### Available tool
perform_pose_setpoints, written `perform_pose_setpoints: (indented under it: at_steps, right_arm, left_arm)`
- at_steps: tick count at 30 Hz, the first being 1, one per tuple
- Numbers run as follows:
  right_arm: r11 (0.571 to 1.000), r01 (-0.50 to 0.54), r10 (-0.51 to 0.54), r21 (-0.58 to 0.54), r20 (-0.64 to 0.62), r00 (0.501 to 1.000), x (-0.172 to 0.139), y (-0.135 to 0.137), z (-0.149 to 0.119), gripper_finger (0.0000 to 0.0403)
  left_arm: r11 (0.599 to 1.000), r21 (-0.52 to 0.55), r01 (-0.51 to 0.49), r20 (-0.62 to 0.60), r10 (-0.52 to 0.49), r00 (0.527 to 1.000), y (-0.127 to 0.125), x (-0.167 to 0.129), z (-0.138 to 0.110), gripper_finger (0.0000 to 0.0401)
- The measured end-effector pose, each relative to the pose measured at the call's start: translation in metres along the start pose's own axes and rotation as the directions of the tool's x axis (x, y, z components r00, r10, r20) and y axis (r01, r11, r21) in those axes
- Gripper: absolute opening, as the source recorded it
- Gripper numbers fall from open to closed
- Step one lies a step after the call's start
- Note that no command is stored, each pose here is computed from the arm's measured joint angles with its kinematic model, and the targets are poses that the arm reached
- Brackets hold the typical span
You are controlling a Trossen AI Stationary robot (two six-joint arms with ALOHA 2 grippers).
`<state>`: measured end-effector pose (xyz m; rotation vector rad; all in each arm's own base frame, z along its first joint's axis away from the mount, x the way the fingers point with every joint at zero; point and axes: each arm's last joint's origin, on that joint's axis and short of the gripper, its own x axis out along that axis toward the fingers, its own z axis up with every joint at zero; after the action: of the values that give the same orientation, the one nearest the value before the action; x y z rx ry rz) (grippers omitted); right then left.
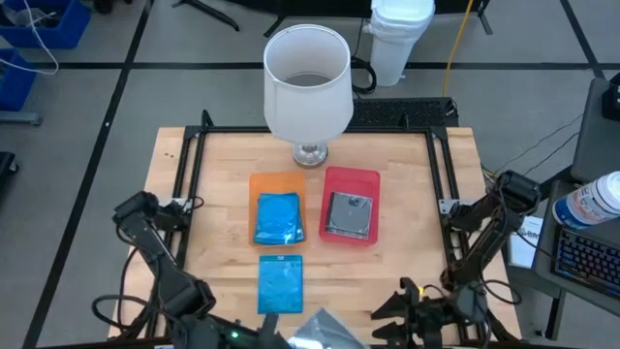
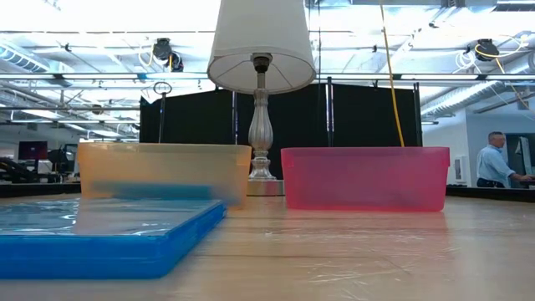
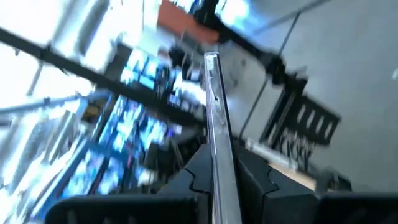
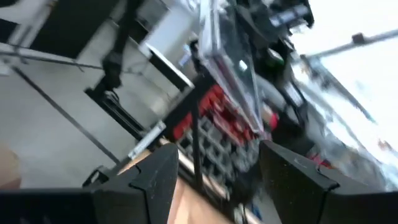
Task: Pick & place jewel cases by type
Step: Put the black CD case into the red bin
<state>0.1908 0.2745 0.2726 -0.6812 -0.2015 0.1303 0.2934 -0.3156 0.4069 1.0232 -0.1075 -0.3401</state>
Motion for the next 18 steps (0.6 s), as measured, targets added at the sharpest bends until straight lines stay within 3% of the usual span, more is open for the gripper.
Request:
perform_pose_setpoints:
  at_steps: [5, 13, 18]
  right_arm:
    - [0.999, -0.033, 0.036, -0.03, 0.102, 0.994, 0.009, -0.006, -0.002, 0.0212]
    - [0.989, -0.059, 0.091, -0.136, 0.243, 0.966, 0.024, -0.018, -0.009, 0.0212]
    - [0.989, -0.042, 0.077, -0.143, 0.243, 0.967, 0.032, -0.026, -0.016, 0.0212]
  left_arm:
    - [0.998, 0.038, 0.045, 0.116, -0.05, 0.992, 0.002, 0.003, 0.0, 0.0045]
    - [0.999, 0.017, 0.05, 0.173, -0.052, 0.983, 0.015, 0.013, -0.014, 0.0036]
    - [0.999, 0.007, 0.037, 0.163, -0.037, 0.986, 0.022, 0.019, -0.024, 0.0043]
